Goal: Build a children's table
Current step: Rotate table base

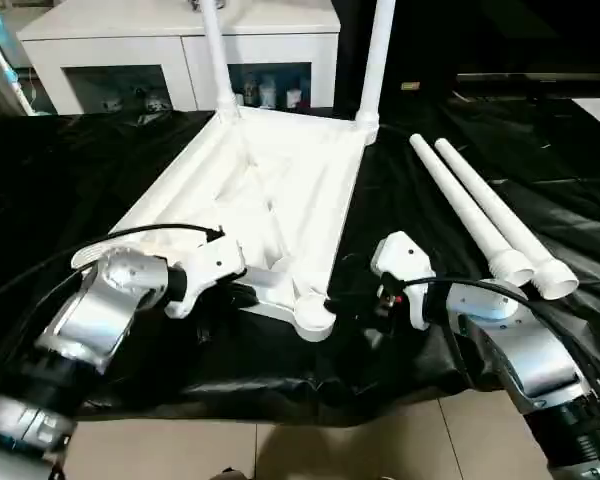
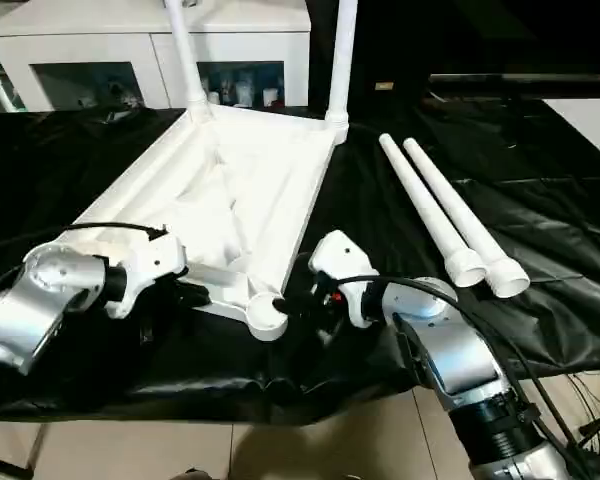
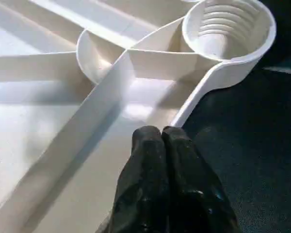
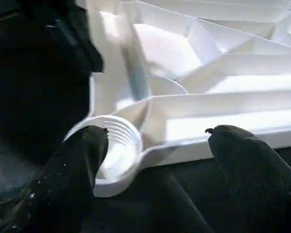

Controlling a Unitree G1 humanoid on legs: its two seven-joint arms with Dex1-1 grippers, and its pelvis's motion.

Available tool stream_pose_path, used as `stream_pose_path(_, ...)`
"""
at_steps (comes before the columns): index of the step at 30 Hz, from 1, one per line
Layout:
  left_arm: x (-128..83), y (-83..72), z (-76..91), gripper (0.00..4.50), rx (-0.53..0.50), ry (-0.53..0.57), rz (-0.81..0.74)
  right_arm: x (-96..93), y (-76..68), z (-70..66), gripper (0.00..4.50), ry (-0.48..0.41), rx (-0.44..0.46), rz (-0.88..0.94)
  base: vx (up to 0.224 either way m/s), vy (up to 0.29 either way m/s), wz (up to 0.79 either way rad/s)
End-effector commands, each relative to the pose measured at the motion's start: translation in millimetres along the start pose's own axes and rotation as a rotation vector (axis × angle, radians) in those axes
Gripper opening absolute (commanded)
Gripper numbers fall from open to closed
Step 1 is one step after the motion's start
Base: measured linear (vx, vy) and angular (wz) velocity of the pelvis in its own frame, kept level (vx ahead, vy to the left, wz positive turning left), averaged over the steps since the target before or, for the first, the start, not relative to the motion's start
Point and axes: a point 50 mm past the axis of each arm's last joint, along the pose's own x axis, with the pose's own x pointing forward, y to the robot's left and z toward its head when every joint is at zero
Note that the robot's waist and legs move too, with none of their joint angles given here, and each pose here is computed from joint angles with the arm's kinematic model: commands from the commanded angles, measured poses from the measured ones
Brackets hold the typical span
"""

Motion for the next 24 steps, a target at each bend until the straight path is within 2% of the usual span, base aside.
stream_pose_path(1, 0.0, -2.4, -10.2, 0.03, 0.016, 0.050, 0.025, -0.4, -4.6, 5.8, 3.89, -0.011, -0.026, -0.020, 0.000, 0.000, 0.00)
stream_pose_path(3, 1.3, -4.0, -2.6, 0.03, 0.098, -0.004, 0.021, -0.4, -4.3, 6.0, 3.89, -0.014, -0.024, -0.018, 0.000, 0.000, 0.00)
stream_pose_path(6, 1.7, -0.5, 11.0, 0.03, 0.154, -0.067, 0.062, 0.1, -4.2, 6.2, 3.89, -0.018, -0.023, -0.018, 0.000, 0.000, 0.00)
stream_pose_path(9, -0.6, 6.8, 21.6, 0.34, 0.184, -0.108, 0.059, 0.5, -3.6, 6.5, 3.89, -0.023, -0.022, -0.012, 0.000, 0.000, 0.00)
stream_pose_path(12, -2.6, 6.8, 18.8, 0.66, 0.167, -0.077, -0.011, -0.1, -1.5, 6.6, 3.89, -0.026, -0.021, 0.004, 0.000, 0.000, 0.00)
stream_pose_path(13, -5.1, 9.6, 14.6, 0.66, 0.163, -0.033, -0.058, -1.0, 1.7, 7.3, 3.89, -0.032, -0.024, 0.035, 0.000, 0.000, 0.00)
stream_pose_path(18, -9.1, 19.7, 7.9, 1.11, 0.198, 0.052, -0.102, -3.5, 8.0, 9.1, 3.89, -0.038, -0.026, 0.093, 0.000, 0.000, 0.00)
stream_pose_path(21, -8.1, 25.6, 8.2, 1.25, 0.225, 0.087, -0.121, -4.1, 8.9, 8.4, 3.89, -0.036, -0.025, 0.096, 0.000, 0.000, 0.00)
stream_pose_path(22, -7.6, 26.4, 8.2, 1.47, 0.228, 0.091, -0.123, -4.1, 8.9, 8.2, 3.89, -0.036, -0.025, 0.096, 0.000, 0.000, 0.00)
stream_pose_path(24, -6.0, 28.6, 8.0, 1.57, 0.234, 0.104, -0.130, -4.0, 8.9, 7.8, 3.89, -0.035, -0.023, 0.096, 0.000, 0.000, 0.00)
